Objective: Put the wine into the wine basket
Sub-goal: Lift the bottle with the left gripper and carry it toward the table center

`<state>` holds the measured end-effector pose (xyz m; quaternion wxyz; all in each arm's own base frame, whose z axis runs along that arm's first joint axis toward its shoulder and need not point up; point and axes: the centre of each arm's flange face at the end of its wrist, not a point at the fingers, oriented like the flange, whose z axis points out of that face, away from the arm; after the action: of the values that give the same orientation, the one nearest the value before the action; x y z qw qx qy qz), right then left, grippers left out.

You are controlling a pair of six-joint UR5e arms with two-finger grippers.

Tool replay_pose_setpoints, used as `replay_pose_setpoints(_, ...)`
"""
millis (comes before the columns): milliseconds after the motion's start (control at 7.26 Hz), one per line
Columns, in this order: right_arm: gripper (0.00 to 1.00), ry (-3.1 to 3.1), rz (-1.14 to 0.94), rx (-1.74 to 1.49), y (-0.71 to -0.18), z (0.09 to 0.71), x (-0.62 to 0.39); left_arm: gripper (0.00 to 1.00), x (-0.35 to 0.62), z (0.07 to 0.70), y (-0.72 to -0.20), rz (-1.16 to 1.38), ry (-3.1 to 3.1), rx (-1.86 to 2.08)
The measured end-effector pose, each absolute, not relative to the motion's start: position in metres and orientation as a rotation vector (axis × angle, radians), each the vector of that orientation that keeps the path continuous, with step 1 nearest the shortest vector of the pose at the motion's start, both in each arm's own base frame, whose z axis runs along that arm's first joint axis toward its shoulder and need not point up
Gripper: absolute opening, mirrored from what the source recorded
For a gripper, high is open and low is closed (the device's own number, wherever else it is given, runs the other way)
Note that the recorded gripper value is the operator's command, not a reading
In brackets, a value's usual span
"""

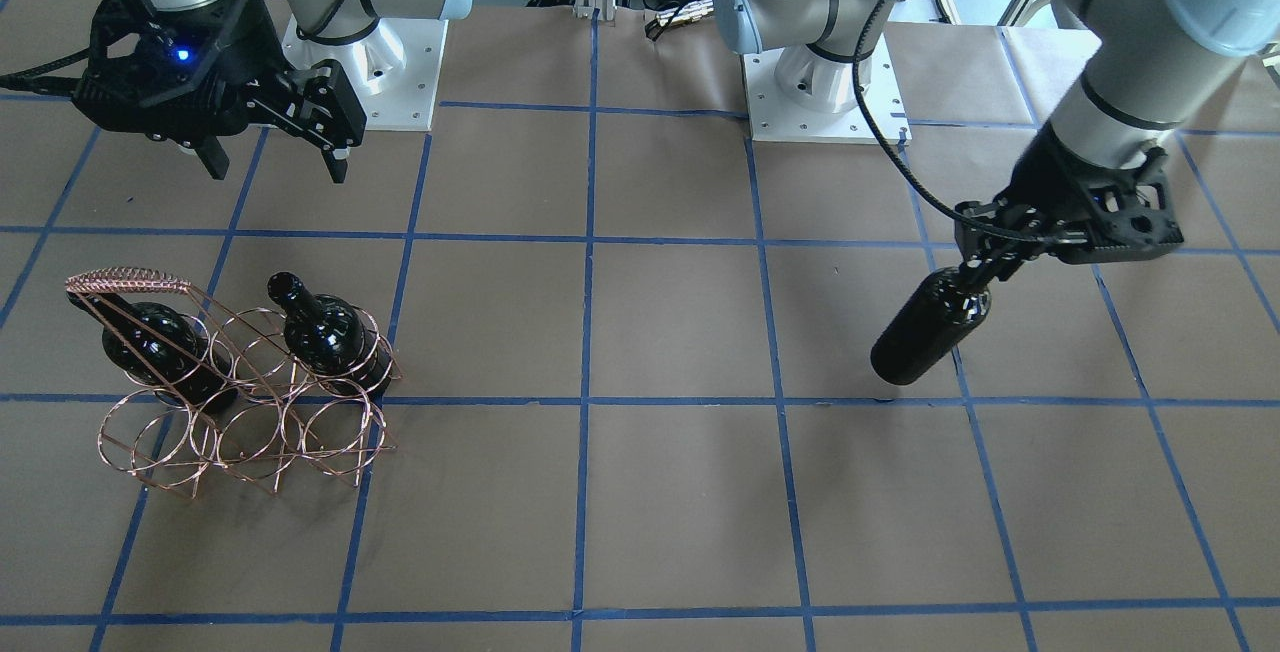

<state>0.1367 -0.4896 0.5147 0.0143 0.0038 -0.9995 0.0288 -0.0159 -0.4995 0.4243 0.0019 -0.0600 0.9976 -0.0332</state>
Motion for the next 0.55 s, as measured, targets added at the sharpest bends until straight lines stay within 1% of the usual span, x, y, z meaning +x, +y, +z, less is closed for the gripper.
replay_pose_setpoints(275,0.99,-3.112,0.088,0.013,-0.489,0.514,0.137,0.0,-0.116,0.43,-0.46,-0.102,3.132,-0.308)
replay_pose_setpoints(551,0.99,-3.112,0.088,0.013,-0.489,0.514,0.137,0.0,-0.201,0.416,-0.416,-0.046,3.122,-0.331)
